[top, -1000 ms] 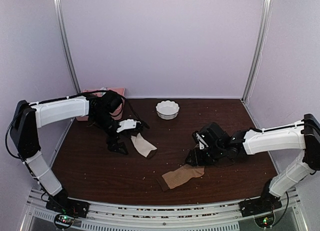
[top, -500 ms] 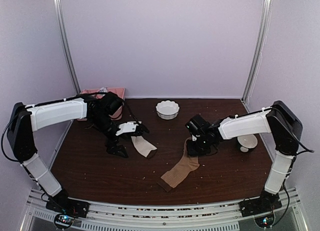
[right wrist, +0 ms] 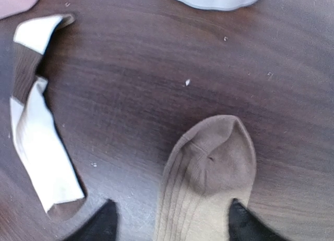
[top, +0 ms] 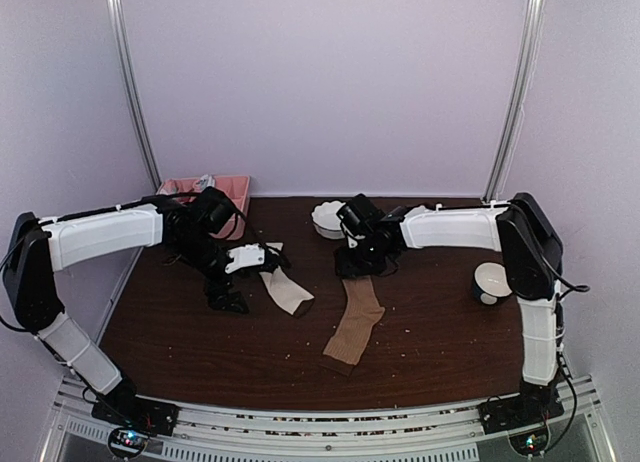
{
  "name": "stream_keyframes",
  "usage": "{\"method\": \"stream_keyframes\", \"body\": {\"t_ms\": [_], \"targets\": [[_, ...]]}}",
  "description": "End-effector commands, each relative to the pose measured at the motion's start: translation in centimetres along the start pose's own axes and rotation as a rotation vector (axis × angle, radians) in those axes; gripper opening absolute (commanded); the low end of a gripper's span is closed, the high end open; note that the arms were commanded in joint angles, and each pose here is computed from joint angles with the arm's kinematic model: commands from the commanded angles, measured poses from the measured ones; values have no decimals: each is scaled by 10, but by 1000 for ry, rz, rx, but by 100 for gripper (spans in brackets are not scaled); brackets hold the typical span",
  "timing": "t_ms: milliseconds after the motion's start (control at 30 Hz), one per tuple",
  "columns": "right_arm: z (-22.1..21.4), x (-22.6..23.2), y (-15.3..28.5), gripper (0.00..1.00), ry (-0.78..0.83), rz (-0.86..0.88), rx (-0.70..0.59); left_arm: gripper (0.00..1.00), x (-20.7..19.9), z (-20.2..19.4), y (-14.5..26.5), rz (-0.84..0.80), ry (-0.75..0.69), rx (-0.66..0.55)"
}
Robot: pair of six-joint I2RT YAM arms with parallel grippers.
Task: Roll the socks
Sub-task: Rotate the sock at the center of the board.
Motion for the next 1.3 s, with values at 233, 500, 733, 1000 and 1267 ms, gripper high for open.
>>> {"method": "stream_keyframes", "body": {"t_ms": [233, 500, 733, 1000, 1267], "targets": [[-79, 9, 115, 100, 330, -22, -368, 93, 20, 26, 20, 78, 63, -127], [-182, 49, 132, 100, 667, 96, -445, 92, 17, 32, 12, -8, 91, -134], [-220, 87, 110, 80, 903, 152, -355, 93, 18, 27, 11, 14, 95, -111], [-227, 107, 82, 51, 968, 188, -301, 93, 38, 19, 20, 168, 144, -77], [-238, 96, 68, 40, 923, 210, -233, 98, 59, -9, 39, 240, 256, -57]]}}
Point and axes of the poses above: each gripper's point midway between its finger pads, its own y axis back along the fingers, its own x axis along the line the jaws close on, z = x × y, the point moved 5 cm from there along y, back along the fingers, and after that the axes turned 2 degrees about y, right-handed, at the moved point
